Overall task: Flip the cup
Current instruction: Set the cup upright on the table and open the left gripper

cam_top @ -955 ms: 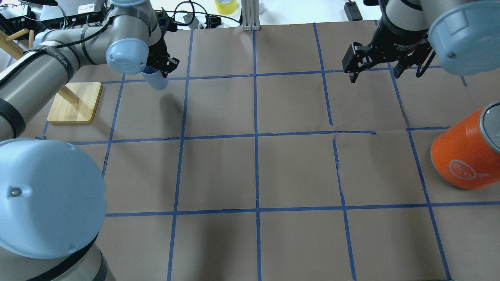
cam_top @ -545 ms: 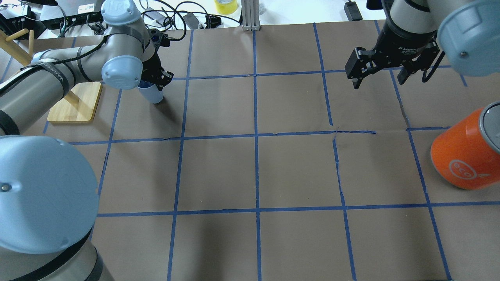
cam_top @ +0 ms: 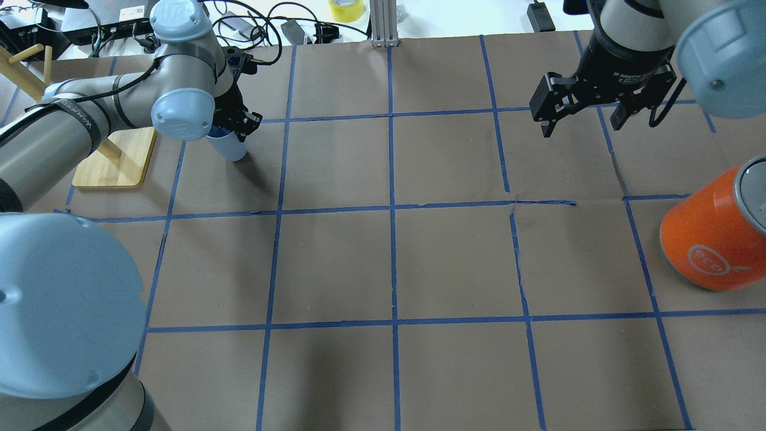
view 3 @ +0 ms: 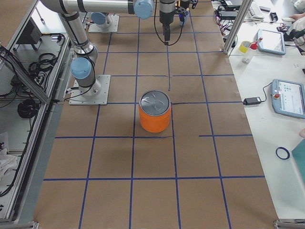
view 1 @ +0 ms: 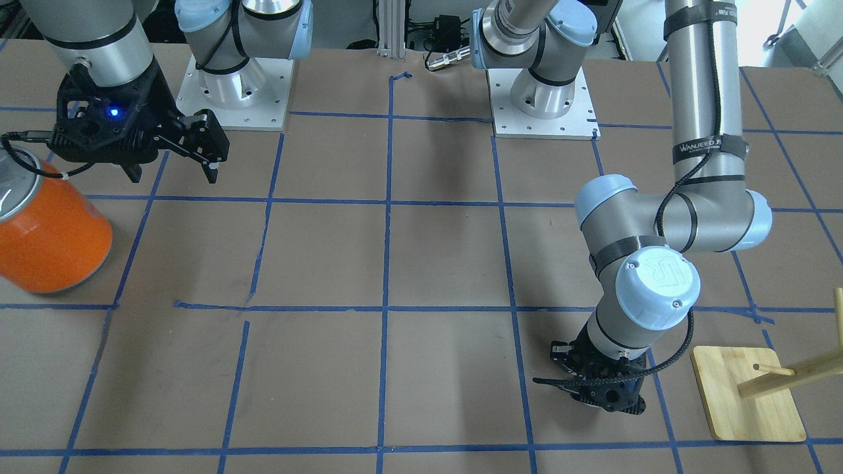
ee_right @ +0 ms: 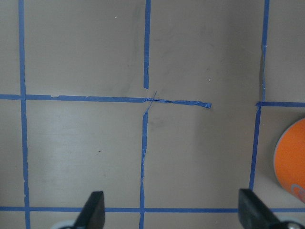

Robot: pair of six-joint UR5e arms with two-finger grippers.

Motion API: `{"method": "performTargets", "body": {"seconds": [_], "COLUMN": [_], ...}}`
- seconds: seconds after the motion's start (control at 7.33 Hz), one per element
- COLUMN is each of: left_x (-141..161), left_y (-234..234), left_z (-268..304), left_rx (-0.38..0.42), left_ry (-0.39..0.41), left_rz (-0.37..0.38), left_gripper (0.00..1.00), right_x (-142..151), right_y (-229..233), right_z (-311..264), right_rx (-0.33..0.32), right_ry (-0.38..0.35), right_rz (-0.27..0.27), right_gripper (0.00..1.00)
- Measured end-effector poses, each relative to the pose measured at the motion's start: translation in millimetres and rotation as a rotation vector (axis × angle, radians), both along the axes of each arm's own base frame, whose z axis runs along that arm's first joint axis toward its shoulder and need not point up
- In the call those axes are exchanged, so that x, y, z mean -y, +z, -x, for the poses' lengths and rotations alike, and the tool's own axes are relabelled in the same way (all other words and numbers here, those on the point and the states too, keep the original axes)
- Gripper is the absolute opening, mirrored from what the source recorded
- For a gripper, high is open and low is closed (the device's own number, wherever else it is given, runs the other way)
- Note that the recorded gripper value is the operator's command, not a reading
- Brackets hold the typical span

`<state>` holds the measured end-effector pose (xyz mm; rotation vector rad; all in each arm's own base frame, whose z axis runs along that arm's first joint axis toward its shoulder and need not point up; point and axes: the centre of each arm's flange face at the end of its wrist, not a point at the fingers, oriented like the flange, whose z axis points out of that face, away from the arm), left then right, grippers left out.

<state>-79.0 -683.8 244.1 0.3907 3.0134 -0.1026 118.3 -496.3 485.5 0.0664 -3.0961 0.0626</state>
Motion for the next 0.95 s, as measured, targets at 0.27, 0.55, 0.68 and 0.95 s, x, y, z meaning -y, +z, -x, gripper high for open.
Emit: {"method": "performTargets", "body": {"seconds": [0.27,0.55,0.68,0.95], "left_x": [0,-3,-10,-32], "left_y": [1,11,29,91], "left_z": [-1,1,6,15], "left_rx": [0.002,0.000,-0.001,-0.005], "left_ry": [0.001,0.000,-0.002,-0.002], "left_rz": [-0.001,-0.021,-0.037,-0.056], "left_gripper": [1.00,1.00,1.00,1.00], "right_x": [-2,-2,-2,-3], "right_y": [1,0,-3,-8], "right_z": [-1,0,0,0], "right_rx": [0.004,0.001,-0.002,-0.007], "right_ry": [0.001,0.002,0.003,0.010], "right_rz": [0.000,-0.004,-0.011,-0.023], "right_gripper": [1.00,1.00,1.00,1.00]}}
